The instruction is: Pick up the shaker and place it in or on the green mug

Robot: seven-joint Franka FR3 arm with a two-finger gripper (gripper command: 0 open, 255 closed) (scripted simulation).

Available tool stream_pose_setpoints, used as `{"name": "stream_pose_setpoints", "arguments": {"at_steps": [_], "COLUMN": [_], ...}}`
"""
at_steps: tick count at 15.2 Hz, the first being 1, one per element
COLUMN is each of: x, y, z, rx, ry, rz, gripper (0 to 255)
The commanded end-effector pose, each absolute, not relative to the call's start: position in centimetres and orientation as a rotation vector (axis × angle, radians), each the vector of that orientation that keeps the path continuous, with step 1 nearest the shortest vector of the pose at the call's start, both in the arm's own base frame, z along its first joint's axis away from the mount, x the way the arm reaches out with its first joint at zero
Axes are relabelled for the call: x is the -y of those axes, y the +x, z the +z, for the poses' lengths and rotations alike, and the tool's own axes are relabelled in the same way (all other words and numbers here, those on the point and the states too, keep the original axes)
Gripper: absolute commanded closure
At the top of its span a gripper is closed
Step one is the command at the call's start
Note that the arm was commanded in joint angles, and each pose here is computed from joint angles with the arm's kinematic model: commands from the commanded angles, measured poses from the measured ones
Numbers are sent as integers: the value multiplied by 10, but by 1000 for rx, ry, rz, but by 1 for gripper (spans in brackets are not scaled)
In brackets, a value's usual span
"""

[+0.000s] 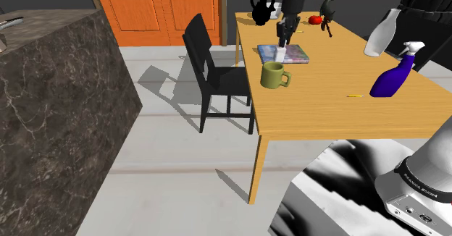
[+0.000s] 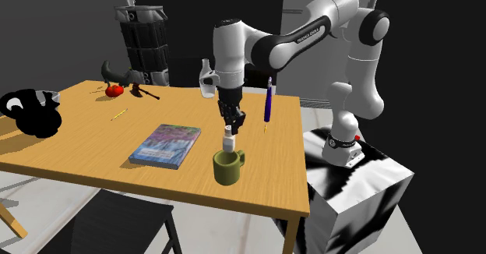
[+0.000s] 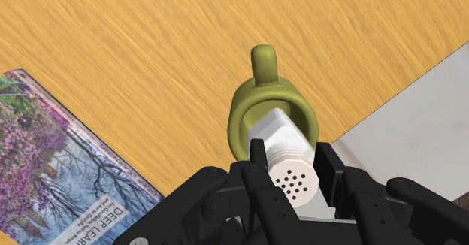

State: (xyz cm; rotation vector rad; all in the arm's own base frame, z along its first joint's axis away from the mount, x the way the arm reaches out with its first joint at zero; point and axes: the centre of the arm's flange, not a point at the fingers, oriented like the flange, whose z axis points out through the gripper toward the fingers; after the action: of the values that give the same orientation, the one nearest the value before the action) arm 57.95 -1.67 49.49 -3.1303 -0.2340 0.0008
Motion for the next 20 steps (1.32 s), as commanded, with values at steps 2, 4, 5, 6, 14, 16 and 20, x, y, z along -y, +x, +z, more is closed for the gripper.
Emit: {"name": "stream_pose_setpoints", "arguments": {"at_steps": [2, 4, 5, 6, 14, 16, 20], "x": [17, 17, 17, 17, 17, 17, 17], "y": [578, 578, 578, 578, 578, 578, 578], "z": [479, 471, 471, 471, 471, 471, 510], "rx": [234, 234, 234, 234, 234, 234, 234], "ry": [-3130, -3130, -3130, -3130, -3130, -3130, -3130], "rz": [0, 0, 0, 0, 0, 0, 0], "gripper": [255, 255, 255, 255, 0, 0, 0]}}
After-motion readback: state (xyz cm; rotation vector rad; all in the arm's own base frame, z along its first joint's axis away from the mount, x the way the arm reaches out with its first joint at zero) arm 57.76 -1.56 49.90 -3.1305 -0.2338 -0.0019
